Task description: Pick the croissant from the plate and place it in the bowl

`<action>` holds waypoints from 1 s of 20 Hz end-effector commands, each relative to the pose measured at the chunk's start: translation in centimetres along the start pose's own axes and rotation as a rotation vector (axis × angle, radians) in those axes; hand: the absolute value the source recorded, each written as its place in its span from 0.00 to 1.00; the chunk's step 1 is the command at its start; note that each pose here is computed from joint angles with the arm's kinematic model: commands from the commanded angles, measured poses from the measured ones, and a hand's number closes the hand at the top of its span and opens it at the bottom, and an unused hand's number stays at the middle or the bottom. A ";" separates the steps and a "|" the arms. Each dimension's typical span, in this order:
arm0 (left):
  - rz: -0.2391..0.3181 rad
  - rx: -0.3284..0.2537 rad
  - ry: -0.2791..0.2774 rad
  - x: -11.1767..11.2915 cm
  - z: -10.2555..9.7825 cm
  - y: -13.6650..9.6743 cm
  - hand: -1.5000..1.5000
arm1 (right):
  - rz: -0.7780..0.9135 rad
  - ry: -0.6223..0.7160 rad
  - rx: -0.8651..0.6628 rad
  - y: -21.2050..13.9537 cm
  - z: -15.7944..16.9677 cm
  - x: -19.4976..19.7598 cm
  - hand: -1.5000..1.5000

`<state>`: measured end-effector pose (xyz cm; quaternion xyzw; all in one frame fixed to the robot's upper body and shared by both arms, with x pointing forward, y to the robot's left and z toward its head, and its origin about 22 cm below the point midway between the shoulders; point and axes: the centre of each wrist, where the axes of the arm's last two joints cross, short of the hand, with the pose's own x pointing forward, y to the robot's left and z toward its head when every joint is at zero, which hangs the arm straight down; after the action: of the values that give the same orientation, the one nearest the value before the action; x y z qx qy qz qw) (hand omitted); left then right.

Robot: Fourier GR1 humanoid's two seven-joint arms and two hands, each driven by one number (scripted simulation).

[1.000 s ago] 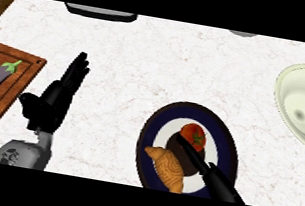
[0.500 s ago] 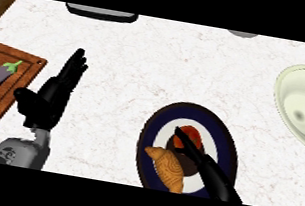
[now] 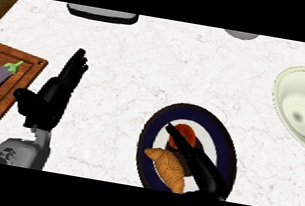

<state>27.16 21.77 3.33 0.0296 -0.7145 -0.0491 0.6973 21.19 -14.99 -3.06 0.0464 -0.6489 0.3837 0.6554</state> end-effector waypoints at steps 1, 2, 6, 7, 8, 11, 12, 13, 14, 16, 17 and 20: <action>-0.009 0.000 0.006 0.8 -0.9 -0.9 0.50 | 0.050 0.066 0.082 2.7 0.4 -2.1 1.00; 0.010 -0.004 -0.003 0.5 -0.3 -0.5 0.50 | 0.098 0.015 0.120 2.3 -1.0 -0.7 1.00; 0.002 -0.001 0.003 0.6 -0.8 0.7 0.50 | 0.177 -0.054 0.148 3.7 -0.7 -1.2 1.00; -0.011 0.004 0.001 0.4 0.4 1.4 0.50 | 0.190 -0.038 0.166 2.0 -0.6 -1.3 1.00; -0.003 0.001 0.005 -1.2 0.6 -0.6 0.50 | 0.187 -0.052 0.162 3.4 -0.2 -2.2 1.00; 0.012 -0.017 -0.012 0.5 -0.2 -0.9 0.50 | 0.105 -0.063 0.153 4.5 -0.3 -0.3 1.00; 0.006 0.000 -0.004 0.3 -0.6 0.3 0.50 | 0.101 -0.064 0.150 3.2 -0.1 -0.5 1.00; -0.018 0.012 -0.017 -0.8 0.3 0.5 0.50 | 0.102 -0.067 0.165 4.6 0.7 -1.7 1.00; -0.018 0.011 0.000 -1.3 0.1 0.7 0.50 | 0.083 -0.085 0.135 5.7 -0.9 -1.0 1.00; 0.004 0.011 -0.002 0.1 -0.6 0.6 0.50 | 0.099 -0.133 0.183 -0.8 5.2 -2.6 1.00; -0.009 0.030 0.020 -1.8 1.1 1.4 0.50 | 0.123 -0.140 0.226 -3.5 7.7 -3.2 1.00; -0.014 0.052 0.016 -1.0 0.6 1.1 0.50 | 0.162 -0.187 0.274 -10.2 12.6 -4.1 1.00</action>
<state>26.70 22.64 2.87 0.0398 -0.7130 -0.0429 0.6987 18.08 -23.56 -3.40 0.0941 -0.6577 0.4829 0.5704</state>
